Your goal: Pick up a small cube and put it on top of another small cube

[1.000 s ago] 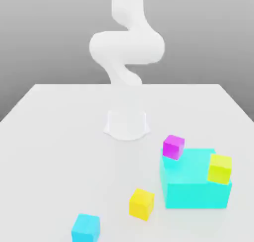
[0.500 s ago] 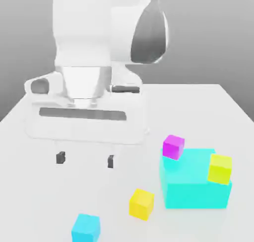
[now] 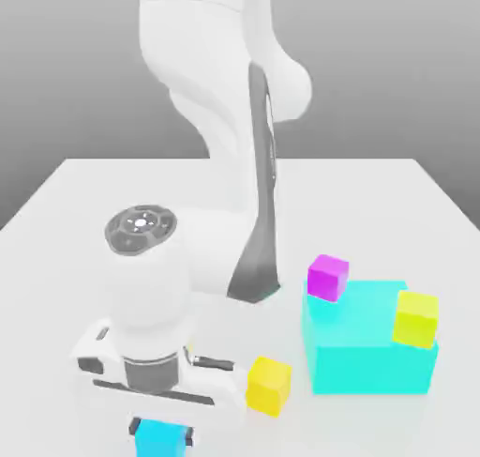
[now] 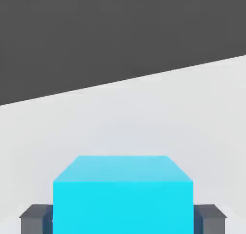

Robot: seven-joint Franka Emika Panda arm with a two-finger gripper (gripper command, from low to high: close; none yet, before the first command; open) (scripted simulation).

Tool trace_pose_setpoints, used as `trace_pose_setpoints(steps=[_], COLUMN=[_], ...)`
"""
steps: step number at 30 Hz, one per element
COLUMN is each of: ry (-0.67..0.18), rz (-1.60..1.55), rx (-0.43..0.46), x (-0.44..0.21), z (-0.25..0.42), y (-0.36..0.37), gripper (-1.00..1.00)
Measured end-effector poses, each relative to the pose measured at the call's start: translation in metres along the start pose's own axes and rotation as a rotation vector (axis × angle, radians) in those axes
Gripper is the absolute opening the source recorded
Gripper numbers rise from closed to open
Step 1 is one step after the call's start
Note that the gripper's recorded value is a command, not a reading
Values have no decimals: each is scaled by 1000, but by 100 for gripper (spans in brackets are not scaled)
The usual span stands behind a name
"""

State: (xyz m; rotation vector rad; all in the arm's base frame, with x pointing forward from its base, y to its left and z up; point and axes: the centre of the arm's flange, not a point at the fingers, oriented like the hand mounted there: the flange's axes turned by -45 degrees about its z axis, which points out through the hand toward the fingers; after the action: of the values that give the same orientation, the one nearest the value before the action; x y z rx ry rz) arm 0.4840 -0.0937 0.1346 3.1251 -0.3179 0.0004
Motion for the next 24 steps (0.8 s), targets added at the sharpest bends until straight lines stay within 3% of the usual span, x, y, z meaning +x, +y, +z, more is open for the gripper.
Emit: trace_pose_setpoints(steps=[3,8,13,17,21,24], ry=[0,0,-2,-7,-5,-1], rz=[0,-7,-173,-389,-489,-524], rx=[0,4,50,53,22,3], x=[0,-1,-28,-93,-152,-171], z=[0,-57,-116,-160,-195,-177], y=[0,-6,-121,-235,-284,-298], gripper=[-100,-100,-100,-100,-100,-100])
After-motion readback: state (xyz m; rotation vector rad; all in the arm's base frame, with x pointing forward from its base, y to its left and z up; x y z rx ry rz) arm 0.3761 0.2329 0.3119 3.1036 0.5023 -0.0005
